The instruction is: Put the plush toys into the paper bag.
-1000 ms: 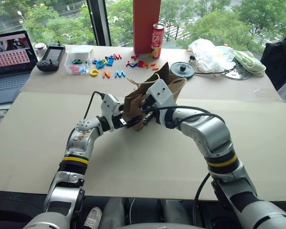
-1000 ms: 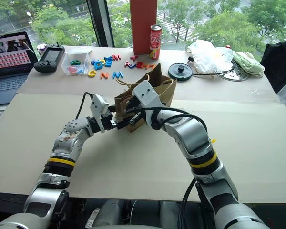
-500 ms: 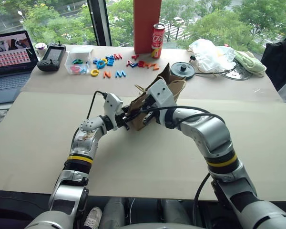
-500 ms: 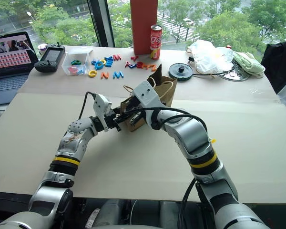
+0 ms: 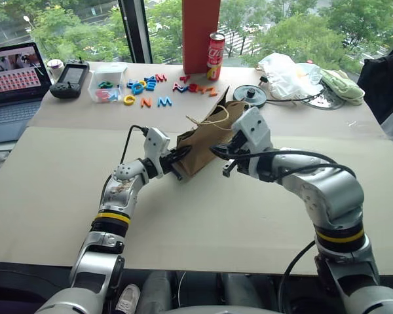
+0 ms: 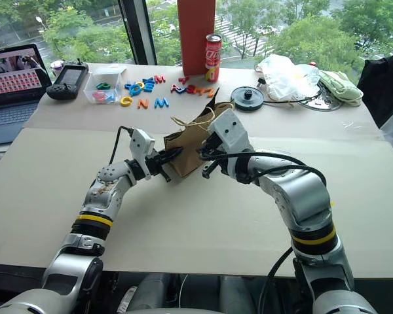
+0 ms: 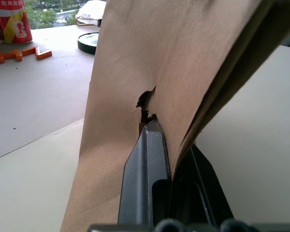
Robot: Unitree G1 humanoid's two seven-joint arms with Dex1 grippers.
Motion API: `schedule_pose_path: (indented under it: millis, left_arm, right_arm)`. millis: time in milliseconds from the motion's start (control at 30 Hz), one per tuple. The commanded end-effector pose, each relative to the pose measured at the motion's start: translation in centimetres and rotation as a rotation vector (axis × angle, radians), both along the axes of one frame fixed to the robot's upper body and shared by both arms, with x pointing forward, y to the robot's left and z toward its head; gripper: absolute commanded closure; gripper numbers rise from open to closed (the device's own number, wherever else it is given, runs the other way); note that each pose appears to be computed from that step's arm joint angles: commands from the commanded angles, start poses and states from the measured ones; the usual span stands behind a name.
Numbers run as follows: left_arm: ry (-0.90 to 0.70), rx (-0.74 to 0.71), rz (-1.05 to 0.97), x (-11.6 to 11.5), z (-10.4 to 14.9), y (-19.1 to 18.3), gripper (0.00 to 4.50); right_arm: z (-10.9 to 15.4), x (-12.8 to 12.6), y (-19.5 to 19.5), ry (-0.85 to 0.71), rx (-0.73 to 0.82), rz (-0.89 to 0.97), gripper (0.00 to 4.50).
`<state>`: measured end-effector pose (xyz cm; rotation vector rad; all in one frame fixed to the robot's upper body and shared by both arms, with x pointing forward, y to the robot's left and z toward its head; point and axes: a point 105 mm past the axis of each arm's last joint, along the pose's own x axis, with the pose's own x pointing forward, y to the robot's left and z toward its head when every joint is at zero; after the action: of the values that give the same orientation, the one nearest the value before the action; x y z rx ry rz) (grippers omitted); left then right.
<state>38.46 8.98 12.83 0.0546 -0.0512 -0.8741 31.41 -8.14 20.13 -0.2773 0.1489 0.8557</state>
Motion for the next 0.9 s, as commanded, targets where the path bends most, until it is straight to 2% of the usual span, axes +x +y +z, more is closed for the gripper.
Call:
schedule_pose_path:
  millis: [33,167,367,533,667,800,900]
  left_arm:
    - [-0.066,-0.008,0.0,0.3,1.6,-0.1,4.45]
    - [-0.081,-0.021,-0.006,0.3,1.9,-0.1,4.45]
    - [-0.129,-0.053,-0.046,-0.7,3.4,0.9,4.45]
    - [-0.182,-0.016,-0.127,-2.8,5.7,3.4,4.45]
    - [-0.181,0.045,-0.243,-5.4,7.5,4.9,4.45]
    - [-0.14,0.121,-0.384,-8.1,7.9,5.0,4.45]
    - [-0.075,0.167,-0.469,-9.6,6.7,5.5,4.45]
  right_arm:
    - [2.3,0.1,-2.7,-0.055,0.083,-0.005,4.5]
    - [3.0,0.9,-5.1,-0.044,0.152,-0.026,4.5]
    - [2.3,1.1,-6.6,-0.051,0.112,-0.014,4.5]
    - [2.8,0.5,-7.4,-0.068,0.111,0.02,4.5]
    - [3.8,-0.1,-8.5,-0.079,0.138,0.049,4.5]
    - [5.3,-1.6,-9.2,-0.072,0.19,0.147,4.5]
    - [5.7,-2.5,-9.7,-0.069,0.188,0.199,4.5]
